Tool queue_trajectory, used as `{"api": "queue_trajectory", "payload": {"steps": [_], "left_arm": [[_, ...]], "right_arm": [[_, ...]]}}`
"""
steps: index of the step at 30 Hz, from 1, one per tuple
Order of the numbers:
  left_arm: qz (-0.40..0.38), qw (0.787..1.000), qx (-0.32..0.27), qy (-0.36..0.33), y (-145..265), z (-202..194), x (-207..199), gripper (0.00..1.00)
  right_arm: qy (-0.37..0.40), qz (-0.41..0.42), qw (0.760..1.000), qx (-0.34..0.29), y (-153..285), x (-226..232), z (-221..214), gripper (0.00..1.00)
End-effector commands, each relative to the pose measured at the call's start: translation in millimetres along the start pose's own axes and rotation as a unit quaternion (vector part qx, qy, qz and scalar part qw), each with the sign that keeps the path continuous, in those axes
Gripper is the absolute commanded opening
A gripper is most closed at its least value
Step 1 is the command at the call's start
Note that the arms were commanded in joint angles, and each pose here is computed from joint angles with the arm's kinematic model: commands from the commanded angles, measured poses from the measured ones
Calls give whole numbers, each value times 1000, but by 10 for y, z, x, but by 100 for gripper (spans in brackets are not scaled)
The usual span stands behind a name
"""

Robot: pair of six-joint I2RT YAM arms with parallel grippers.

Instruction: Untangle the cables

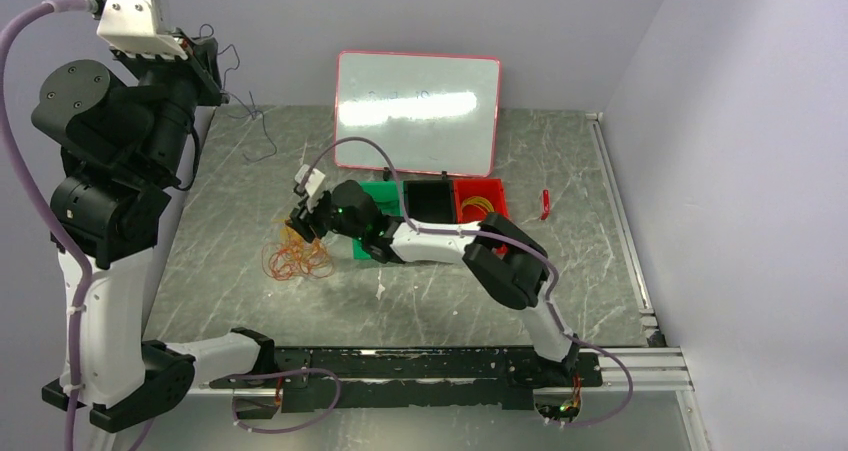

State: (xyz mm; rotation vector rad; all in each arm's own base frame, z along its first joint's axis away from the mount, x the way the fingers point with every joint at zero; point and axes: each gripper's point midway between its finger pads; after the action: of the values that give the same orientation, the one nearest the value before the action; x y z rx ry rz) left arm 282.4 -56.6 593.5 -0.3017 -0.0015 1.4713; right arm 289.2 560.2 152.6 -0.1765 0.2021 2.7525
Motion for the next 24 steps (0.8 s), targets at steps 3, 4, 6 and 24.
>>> {"api": "queue_trajectory", "payload": {"steps": [3, 4, 6, 24], "left_arm": [[7, 1000, 10, 0, 71, -100, 47, 7], [8, 1000, 13, 0, 69, -133, 52, 7], [10, 1000, 15, -1, 76, -157, 66, 7], [-108, 988, 101, 45, 301, -733, -328, 7]], "right_arm": [[26, -18, 989, 147, 266, -77, -300, 57], [27, -16, 987, 156, 298, -73, -325, 58], [27, -16, 985, 170, 364, -66, -343, 60], [24, -23, 999, -39, 1415, 4, 860, 63]]}}
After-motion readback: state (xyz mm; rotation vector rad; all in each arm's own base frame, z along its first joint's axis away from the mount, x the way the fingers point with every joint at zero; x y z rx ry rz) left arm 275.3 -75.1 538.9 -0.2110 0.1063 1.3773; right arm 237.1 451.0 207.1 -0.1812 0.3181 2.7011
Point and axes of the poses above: each gripper's point midway between its finger pads, its own y axis back along the fingers, its own x axis along the line the jaws close on, z = x × y, and after that the axes turned 8 degrees about y, right-handed
